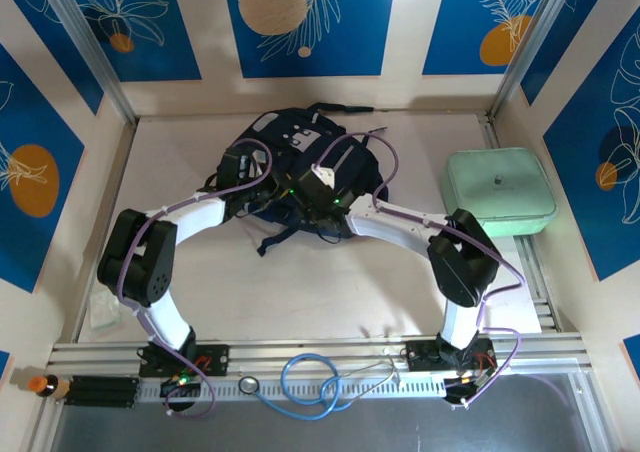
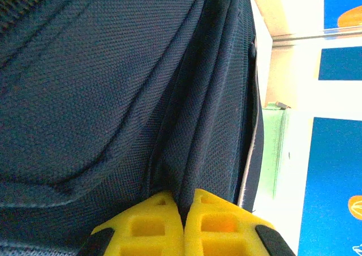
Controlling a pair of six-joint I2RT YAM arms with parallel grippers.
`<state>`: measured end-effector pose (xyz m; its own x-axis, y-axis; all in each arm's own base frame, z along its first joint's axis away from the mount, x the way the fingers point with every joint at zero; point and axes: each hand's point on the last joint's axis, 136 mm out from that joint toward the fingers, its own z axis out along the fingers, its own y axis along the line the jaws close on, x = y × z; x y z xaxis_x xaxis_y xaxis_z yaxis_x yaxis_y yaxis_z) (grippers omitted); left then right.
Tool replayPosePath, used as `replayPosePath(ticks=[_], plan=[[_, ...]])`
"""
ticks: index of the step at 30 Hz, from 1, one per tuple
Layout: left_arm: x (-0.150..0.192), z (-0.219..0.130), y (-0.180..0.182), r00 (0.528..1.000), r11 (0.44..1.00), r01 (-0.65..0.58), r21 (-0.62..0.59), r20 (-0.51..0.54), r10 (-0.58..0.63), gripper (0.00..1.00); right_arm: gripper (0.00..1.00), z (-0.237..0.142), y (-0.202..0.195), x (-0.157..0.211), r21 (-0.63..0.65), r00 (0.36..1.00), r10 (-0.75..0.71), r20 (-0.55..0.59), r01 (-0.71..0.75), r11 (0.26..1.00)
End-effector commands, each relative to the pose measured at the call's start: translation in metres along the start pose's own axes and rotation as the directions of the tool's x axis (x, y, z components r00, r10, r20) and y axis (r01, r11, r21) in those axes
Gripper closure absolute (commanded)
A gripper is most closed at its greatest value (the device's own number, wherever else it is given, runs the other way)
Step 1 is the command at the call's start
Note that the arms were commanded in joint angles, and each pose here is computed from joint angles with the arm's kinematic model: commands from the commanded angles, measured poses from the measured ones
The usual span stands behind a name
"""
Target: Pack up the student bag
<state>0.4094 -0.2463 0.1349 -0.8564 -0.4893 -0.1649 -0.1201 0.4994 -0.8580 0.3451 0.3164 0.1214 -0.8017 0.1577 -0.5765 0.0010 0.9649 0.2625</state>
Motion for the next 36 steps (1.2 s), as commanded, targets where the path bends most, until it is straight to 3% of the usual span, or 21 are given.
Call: replayPosePath(ticks=[1, 9, 16, 24, 29, 33, 36], plan=[[-0.006, -0.005, -0.041, 0.997, 0.987, -0.083, 0.139, 0.019, 0.081, 1.00, 0.74, 0.007, -0.014, -0.008, 0.088, 0.999, 0.032, 0.023, -0.034, 0.996], [-0.007, -0.007, -0.047, 0.996, 0.983, -0.094, 0.155, 0.021, 0.092, 1.00, 0.81, 0.014, -0.018, -0.009, 0.139, 1.000, 0.009, 0.012, -0.011, 0.990], [-0.016, -0.010, -0.038, 0.994, 0.987, -0.101, 0.122, 0.047, 0.096, 1.00, 0.94, 0.000, -0.034, -0.008, 0.148, 1.000, -0.021, 0.015, 0.018, 0.989], [-0.041, -0.019, -0.016, 0.989, 0.992, -0.107, 0.063, 0.108, 0.100, 1.00, 0.95, -0.019, -0.092, 0.011, 0.208, 0.999, -0.028, -0.017, 0.030, 0.978], [-0.049, -0.020, -0.006, 0.988, 0.994, -0.106, 0.041, 0.115, 0.100, 1.00, 0.95, -0.019, -0.123, -0.001, 0.212, 0.999, -0.028, -0.024, 0.032, 0.977], [-0.054, -0.022, 0.012, 0.987, 0.995, -0.103, -0.012, 0.122, 0.103, 1.00, 0.98, -0.009, -0.120, -0.023, 0.090, 0.995, -0.053, -0.082, 0.060, 0.994], [-0.059, -0.028, 0.023, 0.986, 0.995, -0.096, -0.035, 0.131, 0.100, 1.00, 0.98, -0.001, -0.089, -0.033, -0.060, 0.979, -0.173, -0.109, 0.167, 0.984]])
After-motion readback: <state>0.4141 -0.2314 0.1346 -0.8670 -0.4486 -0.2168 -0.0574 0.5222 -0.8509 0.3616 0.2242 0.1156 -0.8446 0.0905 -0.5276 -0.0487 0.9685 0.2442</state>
